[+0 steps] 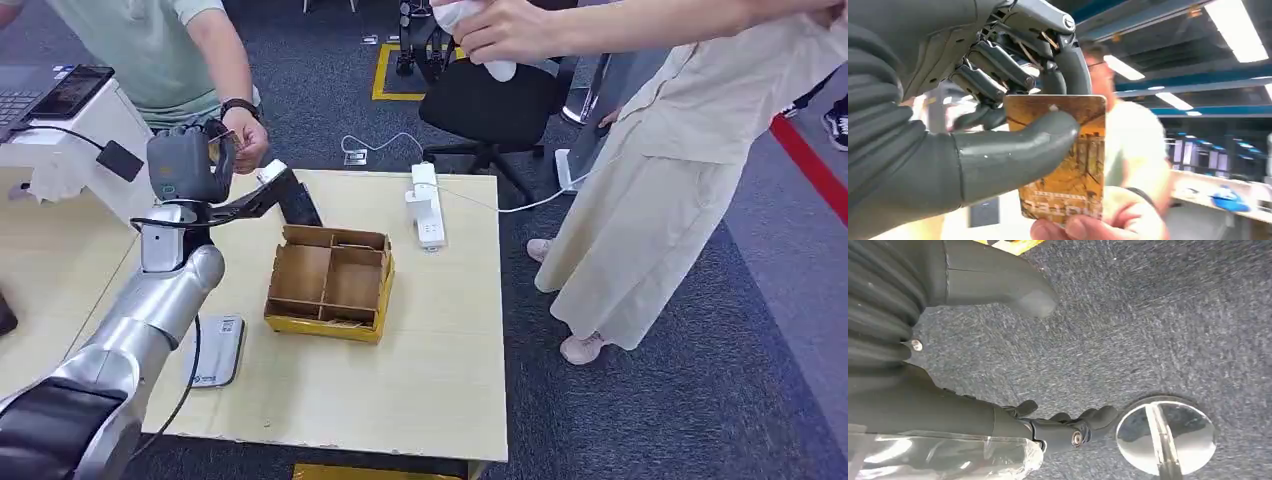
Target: Pass the card to the sensor for recognition and then transmit it.
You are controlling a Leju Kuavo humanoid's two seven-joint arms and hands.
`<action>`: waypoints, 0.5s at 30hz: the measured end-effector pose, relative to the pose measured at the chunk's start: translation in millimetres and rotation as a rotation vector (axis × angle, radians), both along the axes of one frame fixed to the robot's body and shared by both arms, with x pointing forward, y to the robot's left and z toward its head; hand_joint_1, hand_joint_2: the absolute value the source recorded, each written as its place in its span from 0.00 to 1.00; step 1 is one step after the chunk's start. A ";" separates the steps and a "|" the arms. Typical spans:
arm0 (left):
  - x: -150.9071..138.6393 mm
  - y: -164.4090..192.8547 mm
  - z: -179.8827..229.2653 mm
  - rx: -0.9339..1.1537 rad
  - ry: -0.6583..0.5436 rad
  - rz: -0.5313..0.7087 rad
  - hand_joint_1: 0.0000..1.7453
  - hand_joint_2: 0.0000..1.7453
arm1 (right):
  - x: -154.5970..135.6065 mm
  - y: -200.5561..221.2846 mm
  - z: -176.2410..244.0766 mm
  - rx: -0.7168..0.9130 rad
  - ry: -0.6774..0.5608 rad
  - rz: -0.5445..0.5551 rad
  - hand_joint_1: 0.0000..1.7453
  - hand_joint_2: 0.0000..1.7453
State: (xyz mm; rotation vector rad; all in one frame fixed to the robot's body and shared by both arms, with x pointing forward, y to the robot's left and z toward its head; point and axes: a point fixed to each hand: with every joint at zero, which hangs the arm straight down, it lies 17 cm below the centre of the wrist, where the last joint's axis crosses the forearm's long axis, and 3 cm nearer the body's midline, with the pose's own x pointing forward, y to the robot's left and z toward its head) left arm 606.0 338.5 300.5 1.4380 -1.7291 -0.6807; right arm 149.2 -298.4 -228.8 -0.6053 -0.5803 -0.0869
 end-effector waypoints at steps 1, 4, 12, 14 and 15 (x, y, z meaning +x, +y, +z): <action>0.1 3.5 -1.1 -0.007 0.002 0.008 0.00 1.00 | -1.6 0.1 -0.3 0.001 0.002 -0.006 0.00 1.00; -0.3 8.9 -4.4 -0.012 0.008 0.019 0.00 1.00 | -4.7 0.0 -0.9 0.004 0.005 -0.018 0.00 1.00; -2.3 20.0 -3.5 -0.024 -0.002 0.045 0.00 0.00 | -6.0 0.6 -0.9 0.004 0.007 -0.023 0.00 1.00; -2.6 23.9 -2.6 -0.020 -0.004 0.053 0.00 0.00 | -5.7 0.7 -0.7 0.003 0.006 -0.022 0.00 1.00; -2.8 26.4 -2.2 -0.021 -0.005 0.057 0.00 0.00 | -5.6 0.2 -0.5 0.002 0.005 -0.023 0.00 1.00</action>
